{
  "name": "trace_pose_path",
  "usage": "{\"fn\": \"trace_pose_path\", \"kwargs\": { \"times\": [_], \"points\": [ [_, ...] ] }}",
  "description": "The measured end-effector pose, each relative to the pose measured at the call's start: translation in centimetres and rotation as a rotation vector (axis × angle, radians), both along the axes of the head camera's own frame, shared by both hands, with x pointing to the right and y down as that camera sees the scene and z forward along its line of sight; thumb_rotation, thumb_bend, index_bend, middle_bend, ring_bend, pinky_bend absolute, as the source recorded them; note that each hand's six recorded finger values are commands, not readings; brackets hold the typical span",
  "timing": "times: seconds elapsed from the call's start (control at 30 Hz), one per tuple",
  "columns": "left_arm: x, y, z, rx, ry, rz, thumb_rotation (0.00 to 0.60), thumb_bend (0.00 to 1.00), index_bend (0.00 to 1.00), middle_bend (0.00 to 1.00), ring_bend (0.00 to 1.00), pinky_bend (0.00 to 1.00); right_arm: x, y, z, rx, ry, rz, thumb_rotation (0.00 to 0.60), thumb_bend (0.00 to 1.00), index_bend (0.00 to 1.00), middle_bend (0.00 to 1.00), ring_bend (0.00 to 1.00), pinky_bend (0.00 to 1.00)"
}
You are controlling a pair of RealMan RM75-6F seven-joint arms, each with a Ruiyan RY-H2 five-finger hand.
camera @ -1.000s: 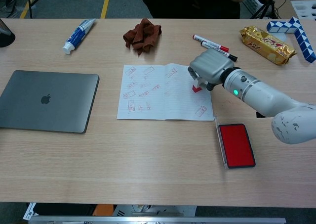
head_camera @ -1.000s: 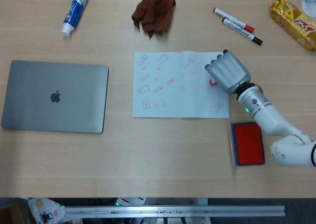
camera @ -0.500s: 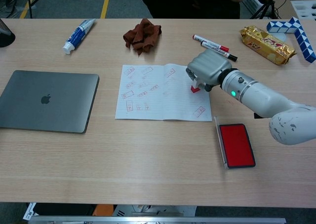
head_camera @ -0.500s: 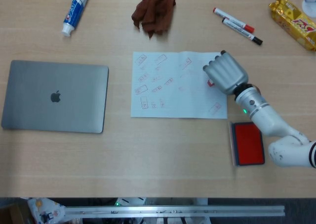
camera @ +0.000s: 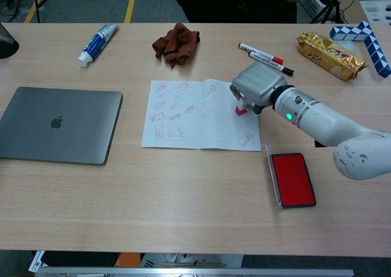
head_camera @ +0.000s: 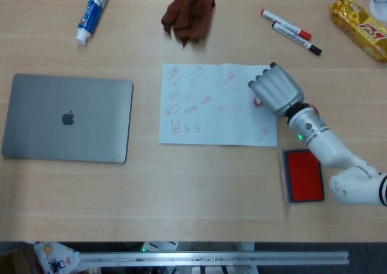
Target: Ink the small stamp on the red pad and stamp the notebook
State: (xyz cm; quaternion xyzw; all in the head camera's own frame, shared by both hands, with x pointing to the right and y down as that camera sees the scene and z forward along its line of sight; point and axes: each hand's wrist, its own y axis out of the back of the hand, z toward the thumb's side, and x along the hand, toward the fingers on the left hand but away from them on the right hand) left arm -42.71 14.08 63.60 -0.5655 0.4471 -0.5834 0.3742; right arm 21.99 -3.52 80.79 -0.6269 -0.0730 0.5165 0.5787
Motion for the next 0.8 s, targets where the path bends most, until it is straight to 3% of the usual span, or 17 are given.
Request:
{"fn": "trace_pose_path", "kwargs": {
  "times": [0.23,0.53,0.8],
  "points": [
    [-0.1,0.0,-0.2,0.005,0.001,-0.003,0.600,0.29,0.00,0.00,0.00,0.04,0.6,-0.5,-1.4,0.001,-0.031,0.027,0.600,0.51,0.93,0.64,0.52,0.43],
    [0.5,0.0,-0.2,0.005,0.008,0.012,0.600,0.29,0.00,0.00,0.00,0.04,3.0,-0.9,-4.9,0.004,-0.084,0.069,0.600,0.51,0.93,0.64,0.52,0.43],
    [0.7,0.0,-0.2,0.003,0.010,0.017,0.600,0.29,0.00,0.00,0.00,0.04,6.2,1.3,-4.9,-0.037,-0.032,0.056,0.600,0.51,0.88,0.62,0.51,0.43]
  ]
}}
